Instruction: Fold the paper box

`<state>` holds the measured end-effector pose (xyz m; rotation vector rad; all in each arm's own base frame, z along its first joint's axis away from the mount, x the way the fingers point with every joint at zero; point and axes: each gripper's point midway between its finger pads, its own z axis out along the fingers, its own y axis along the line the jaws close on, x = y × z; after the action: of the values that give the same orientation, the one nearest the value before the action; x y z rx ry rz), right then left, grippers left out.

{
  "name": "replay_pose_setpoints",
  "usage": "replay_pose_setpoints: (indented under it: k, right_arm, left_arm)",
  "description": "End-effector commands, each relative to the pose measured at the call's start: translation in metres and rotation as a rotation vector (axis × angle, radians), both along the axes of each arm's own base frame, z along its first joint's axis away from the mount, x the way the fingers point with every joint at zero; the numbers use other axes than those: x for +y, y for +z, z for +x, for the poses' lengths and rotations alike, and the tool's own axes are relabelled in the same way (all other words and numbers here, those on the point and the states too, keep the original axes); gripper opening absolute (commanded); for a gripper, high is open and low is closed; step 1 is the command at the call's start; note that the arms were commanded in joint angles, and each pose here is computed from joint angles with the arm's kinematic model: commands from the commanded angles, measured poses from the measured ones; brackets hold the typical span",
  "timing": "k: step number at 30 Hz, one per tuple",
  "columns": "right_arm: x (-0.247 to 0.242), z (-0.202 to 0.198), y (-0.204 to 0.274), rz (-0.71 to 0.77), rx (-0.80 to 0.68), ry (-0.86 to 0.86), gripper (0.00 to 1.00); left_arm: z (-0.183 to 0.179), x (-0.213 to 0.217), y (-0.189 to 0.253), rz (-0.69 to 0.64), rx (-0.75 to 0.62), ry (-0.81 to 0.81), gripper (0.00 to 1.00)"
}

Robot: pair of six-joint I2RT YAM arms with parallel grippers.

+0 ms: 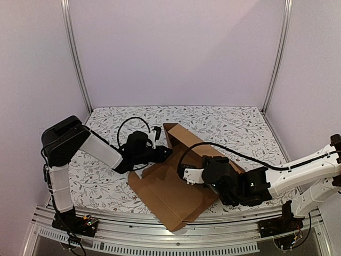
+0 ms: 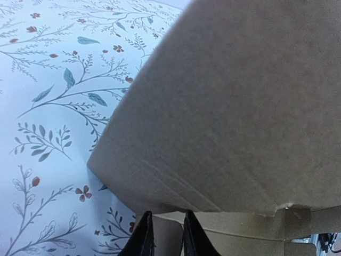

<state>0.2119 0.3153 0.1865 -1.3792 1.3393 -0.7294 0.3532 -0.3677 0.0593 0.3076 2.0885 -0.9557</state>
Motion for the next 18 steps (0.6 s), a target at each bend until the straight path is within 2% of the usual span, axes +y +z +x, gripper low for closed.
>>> replay_pose_setpoints:
  k: [1, 11, 18]
  right_arm:
    - [0.014, -0.016, -0.03, -0.043, 0.097, 0.123, 0.0]
    - [0.001, -0.015, -0.03, -0.049, 0.087, 0.105, 0.0]
    - [-0.008, -0.012, -0.028, -0.06, 0.074, 0.089, 0.0]
  left_arm:
    - [-0.014, 0.002, 0.014, 0.08, -0.028, -0.022, 0.2]
    - [-0.033, 0.029, 0.034, 0.187, -0.024, -0.026, 0.23]
    - [-0.039, 0.075, 0.041, 0.292, -0.009, 0.06, 0.24]
